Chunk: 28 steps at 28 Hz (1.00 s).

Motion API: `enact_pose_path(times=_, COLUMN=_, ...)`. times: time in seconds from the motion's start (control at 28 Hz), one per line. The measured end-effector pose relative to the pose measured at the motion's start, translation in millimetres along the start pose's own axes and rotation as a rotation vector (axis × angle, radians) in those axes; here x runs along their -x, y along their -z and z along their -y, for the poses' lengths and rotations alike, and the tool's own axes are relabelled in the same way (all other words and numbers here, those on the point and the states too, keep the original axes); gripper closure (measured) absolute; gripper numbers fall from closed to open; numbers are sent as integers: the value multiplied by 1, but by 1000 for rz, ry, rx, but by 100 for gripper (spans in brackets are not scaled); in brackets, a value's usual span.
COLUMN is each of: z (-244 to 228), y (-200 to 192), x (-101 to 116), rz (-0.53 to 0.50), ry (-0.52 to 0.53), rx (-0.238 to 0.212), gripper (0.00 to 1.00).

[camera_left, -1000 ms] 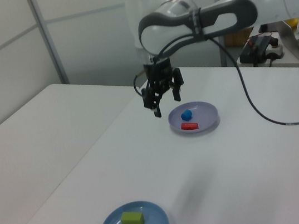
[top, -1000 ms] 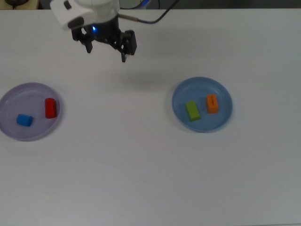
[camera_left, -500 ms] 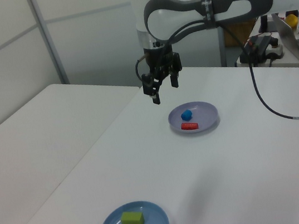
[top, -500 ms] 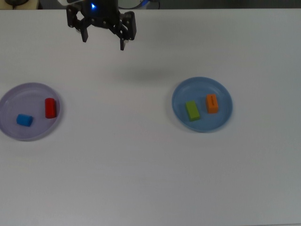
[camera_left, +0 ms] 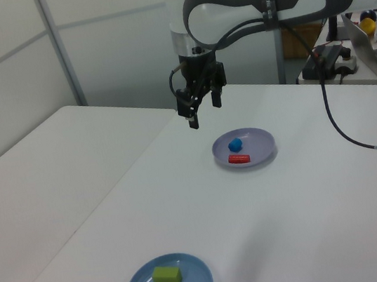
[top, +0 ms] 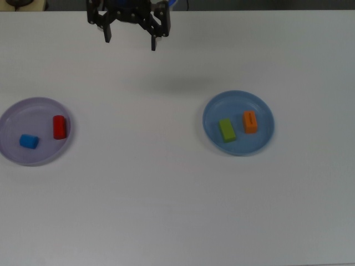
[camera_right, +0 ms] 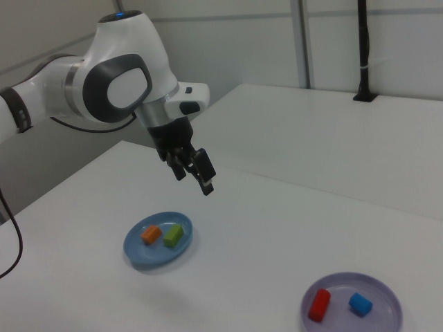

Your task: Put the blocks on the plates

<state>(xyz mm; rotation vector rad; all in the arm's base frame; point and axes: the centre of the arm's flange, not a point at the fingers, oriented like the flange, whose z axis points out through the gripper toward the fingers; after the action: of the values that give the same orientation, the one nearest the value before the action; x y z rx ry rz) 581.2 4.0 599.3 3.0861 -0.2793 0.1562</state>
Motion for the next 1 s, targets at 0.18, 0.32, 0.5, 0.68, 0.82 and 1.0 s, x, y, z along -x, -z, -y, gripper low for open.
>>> enact_pose_path(times=0.18, z=4, y=2, x=1, rz=-3, ry=7, rx=-2, gripper=0)
enact_pose_path(times=0.32, z=6, y=2, x=1, rz=-3, ry=11, rx=-2, gripper=0)
enact_pose_path(times=0.5, z=14, y=2, x=3, rz=-3, ry=25, rx=-4, gripper=0)
enact_pose_path(times=0.68, z=15, y=2, x=3, rz=-3, ry=27, rx=-6, gripper=0)
enact_pose_path(times=0.82, z=15, y=2, x=3, rz=-3, ry=33, rx=-6, gripper=0)
enact_pose_path(times=1.0, z=14, y=2, x=3, rz=-3, ry=57, rx=-5, gripper=0)
